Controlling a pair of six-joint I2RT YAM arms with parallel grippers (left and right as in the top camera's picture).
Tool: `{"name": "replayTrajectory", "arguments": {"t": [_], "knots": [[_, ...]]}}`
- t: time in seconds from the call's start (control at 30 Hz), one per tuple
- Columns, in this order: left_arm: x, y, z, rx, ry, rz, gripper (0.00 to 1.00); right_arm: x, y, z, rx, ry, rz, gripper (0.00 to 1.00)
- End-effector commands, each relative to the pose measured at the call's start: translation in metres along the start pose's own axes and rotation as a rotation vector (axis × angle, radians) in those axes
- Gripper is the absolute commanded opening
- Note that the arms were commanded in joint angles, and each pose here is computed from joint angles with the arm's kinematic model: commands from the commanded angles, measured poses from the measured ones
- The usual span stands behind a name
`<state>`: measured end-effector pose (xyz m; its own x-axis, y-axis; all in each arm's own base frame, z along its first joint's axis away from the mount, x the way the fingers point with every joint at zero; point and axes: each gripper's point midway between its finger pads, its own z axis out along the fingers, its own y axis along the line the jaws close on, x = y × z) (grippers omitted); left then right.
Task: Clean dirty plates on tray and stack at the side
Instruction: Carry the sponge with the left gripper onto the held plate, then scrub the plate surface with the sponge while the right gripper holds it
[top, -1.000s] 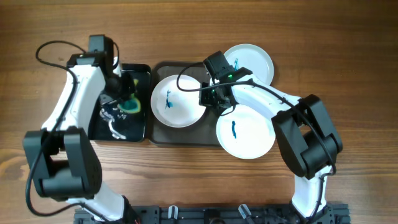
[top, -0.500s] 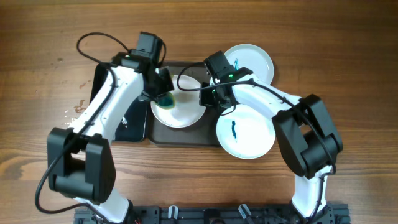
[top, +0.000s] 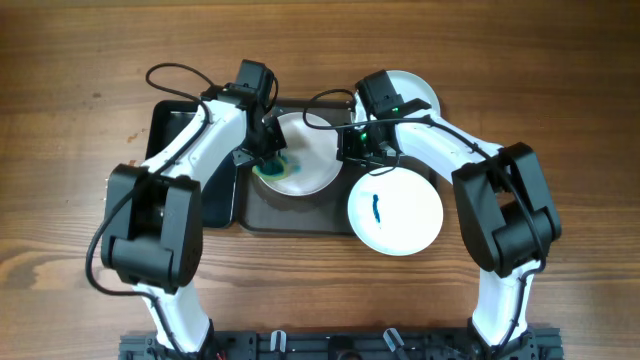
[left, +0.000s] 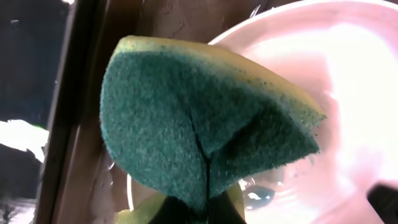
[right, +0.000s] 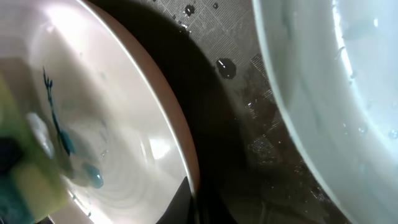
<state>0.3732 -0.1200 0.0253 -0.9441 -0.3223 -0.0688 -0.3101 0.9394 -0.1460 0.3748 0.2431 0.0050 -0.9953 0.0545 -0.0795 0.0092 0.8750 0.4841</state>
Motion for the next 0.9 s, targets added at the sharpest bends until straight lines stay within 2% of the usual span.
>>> {"name": "replayTrajectory", "arguments": {"t": [0.0, 0.3, 0.5, 0.63, 0.7, 0.87], "knots": [[-0.001, -0.012, 0.009, 0.031, 0.013, 0.024, 0.04, 0.009, 0.006, 0.006, -0.038, 0.038, -0.032, 0.04], [0.015, -0.04, 0.022, 0.077, 0.044, 0.107, 0.04, 0.016, 0.015, 0.012, -0.023, 0.04, -0.083, 0.04], [0.034, -0.065, 0.03, 0.174, 0.12, 0.138, 0.04, 0.016, 0.015, 0.012, -0.023, 0.041, -0.084, 0.04], [0.035, -0.085, 0.024, 0.3, 0.137, 0.203, 0.04, 0.016, 0.015, 0.012, -0.023, 0.04, -0.084, 0.04], [0.033, -0.081, 0.025, 0.296, 0.134, 0.21, 0.04, 0.016, 0.015, 0.012, -0.023, 0.04, -0.084, 0.04], [0.015, -0.027, 0.032, 0.05, 0.077, 0.061, 0.04, 0.016, 0.014, 0.012, -0.02, 0.038, -0.084, 0.04]]}}
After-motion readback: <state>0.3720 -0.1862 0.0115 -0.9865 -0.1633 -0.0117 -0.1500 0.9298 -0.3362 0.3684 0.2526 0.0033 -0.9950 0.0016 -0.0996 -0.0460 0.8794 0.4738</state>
